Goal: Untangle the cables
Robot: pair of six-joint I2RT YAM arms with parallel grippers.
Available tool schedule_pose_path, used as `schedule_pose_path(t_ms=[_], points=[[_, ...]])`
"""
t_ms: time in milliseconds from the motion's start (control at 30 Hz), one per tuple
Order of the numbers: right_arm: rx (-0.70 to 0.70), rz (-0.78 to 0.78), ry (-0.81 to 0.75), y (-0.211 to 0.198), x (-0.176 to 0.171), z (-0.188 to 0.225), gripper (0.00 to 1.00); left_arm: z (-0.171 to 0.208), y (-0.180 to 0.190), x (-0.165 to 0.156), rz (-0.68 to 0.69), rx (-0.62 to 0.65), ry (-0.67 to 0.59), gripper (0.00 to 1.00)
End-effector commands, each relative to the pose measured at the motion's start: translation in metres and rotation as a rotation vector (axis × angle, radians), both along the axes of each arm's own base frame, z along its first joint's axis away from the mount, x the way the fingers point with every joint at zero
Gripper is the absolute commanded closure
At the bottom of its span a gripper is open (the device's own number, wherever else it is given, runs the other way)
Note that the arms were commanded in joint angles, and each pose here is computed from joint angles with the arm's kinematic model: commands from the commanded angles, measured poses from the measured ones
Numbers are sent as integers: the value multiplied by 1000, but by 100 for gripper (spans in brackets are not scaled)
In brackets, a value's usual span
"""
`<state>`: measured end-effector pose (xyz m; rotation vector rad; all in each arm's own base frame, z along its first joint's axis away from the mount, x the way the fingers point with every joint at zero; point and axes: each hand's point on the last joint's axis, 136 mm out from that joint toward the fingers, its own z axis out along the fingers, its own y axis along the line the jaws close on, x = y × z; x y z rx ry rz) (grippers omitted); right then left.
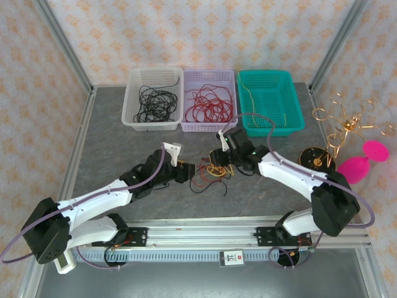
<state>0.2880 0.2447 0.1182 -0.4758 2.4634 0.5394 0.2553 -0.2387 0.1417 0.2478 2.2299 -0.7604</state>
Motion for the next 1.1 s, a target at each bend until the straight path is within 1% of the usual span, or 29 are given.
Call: schedule_pose_path(t_ms=[0,100,200,300,333,433,567,700,800,867,933,967,1000,1067], points=[[-28,7,-79,3,16,9,67,19,-11,5,-35,-33,-57,47],[-36,0,-110,3,23,18,81,19,-14,6,-47,-30,-60,47],[-32,-2,-154,3,28,33,93,21,-17,9,-56,-29,-71,47],[-38,-10,-192,-1,30,50,99,26,-21,13,-63,-36,-88,46],[-39,-12,-200,-2,29,55,99,28,-23,14,-68,-40,-97,45],[-25,-5,-233,-5,26,76,100,42,-29,17,-93,-57,-140,39],[25,2,-286,-7,19,107,100,71,-36,25,-116,-90,-215,33],[99,56,-324,-2,7,130,100,97,-42,36,-161,-129,-246,32],[121,110,-312,5,0,128,100,109,-51,36,-248,-138,-267,32],[146,148,-316,8,-8,132,100,110,-58,32,-334,-110,-277,35],[162,174,-318,10,-13,135,100,107,-65,29,-411,-74,-281,46],[168,184,-317,11,-15,135,100,104,-66,29,-435,-51,-280,50],[172,192,-317,12,-16,136,100,101,-68,29,-456,-30,-283,51],[183,205,-323,13,-18,139,100,98,-69,28,-487,-3,-295,50]])
